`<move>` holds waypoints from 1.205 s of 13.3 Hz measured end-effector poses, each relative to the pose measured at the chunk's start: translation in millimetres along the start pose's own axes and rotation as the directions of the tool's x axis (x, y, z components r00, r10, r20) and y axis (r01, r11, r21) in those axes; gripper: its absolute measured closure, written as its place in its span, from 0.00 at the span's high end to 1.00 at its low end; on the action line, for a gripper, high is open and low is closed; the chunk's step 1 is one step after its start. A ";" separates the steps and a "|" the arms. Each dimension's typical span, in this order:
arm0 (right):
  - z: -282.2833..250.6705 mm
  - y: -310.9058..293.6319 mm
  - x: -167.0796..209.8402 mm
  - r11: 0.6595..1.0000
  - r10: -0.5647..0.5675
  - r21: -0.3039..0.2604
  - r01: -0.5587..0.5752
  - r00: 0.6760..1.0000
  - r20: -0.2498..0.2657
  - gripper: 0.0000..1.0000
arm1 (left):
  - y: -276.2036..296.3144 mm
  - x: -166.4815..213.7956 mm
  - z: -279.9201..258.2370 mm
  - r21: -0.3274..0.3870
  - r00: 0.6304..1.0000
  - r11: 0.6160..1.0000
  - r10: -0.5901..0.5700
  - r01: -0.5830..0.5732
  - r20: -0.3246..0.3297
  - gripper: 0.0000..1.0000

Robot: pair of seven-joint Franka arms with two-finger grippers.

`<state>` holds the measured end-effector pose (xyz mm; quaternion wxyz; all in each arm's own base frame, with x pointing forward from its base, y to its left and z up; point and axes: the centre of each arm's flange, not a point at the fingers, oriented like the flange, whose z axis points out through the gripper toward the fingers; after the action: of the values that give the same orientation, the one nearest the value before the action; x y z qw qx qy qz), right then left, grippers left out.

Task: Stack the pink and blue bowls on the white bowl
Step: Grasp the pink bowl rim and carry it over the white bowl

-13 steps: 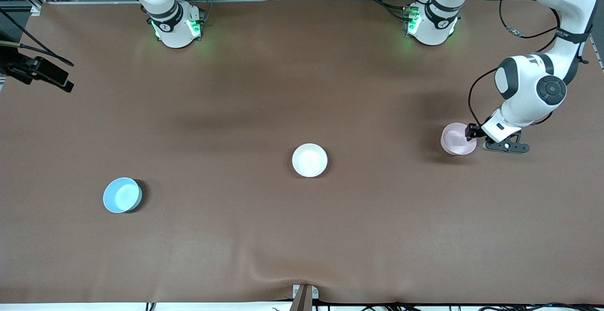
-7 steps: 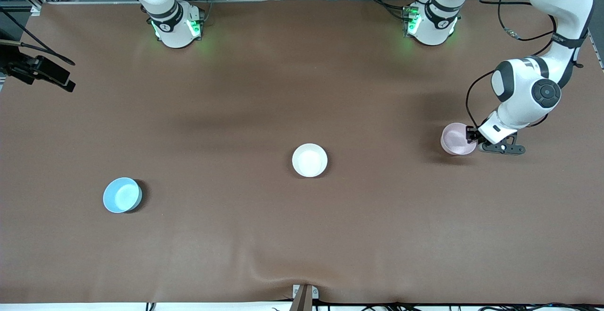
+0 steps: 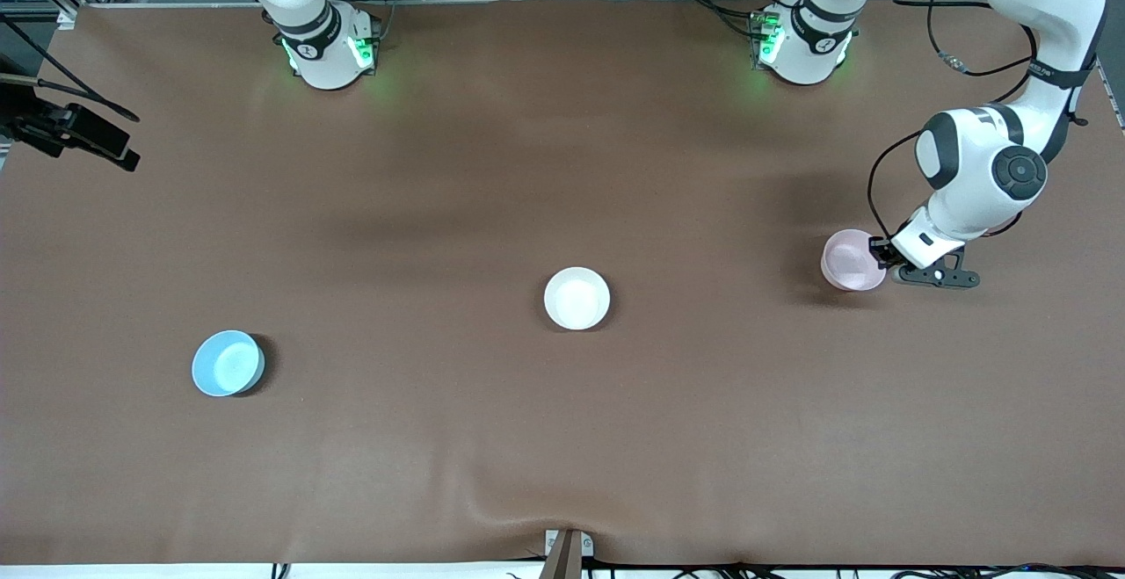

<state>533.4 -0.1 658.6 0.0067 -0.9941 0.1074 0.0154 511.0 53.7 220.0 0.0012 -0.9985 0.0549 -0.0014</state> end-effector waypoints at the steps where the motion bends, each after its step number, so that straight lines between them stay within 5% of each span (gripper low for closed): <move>1: -0.1 0.5 0.1 1.000 0.001 0.000 -0.001 1.000 0.000 1.00 | 8.0 7.1 -5.4 -0.029 1.000 0.999 -0.018 0.018 0.006 0.03; 7: -0.3 -0.3 -0.1 1.000 -0.001 0.000 0.001 1.000 -0.001 1.00 | 94.1 64.7 -63.2 -0.126 0.999 0.991 -0.042 0.043 0.008 0.03; 16: -0.3 -1.3 -0.3 1.000 -0.002 0.000 0.002 1.000 -0.001 1.00 | 353.5 78.3 -119.5 -0.212 0.963 0.939 -0.267 0.270 0.044 0.03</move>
<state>533.4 1.2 659.0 0.0068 -0.9942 0.1062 0.0151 549.7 -306.5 338.8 -0.1069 -0.9908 -0.0820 0.0118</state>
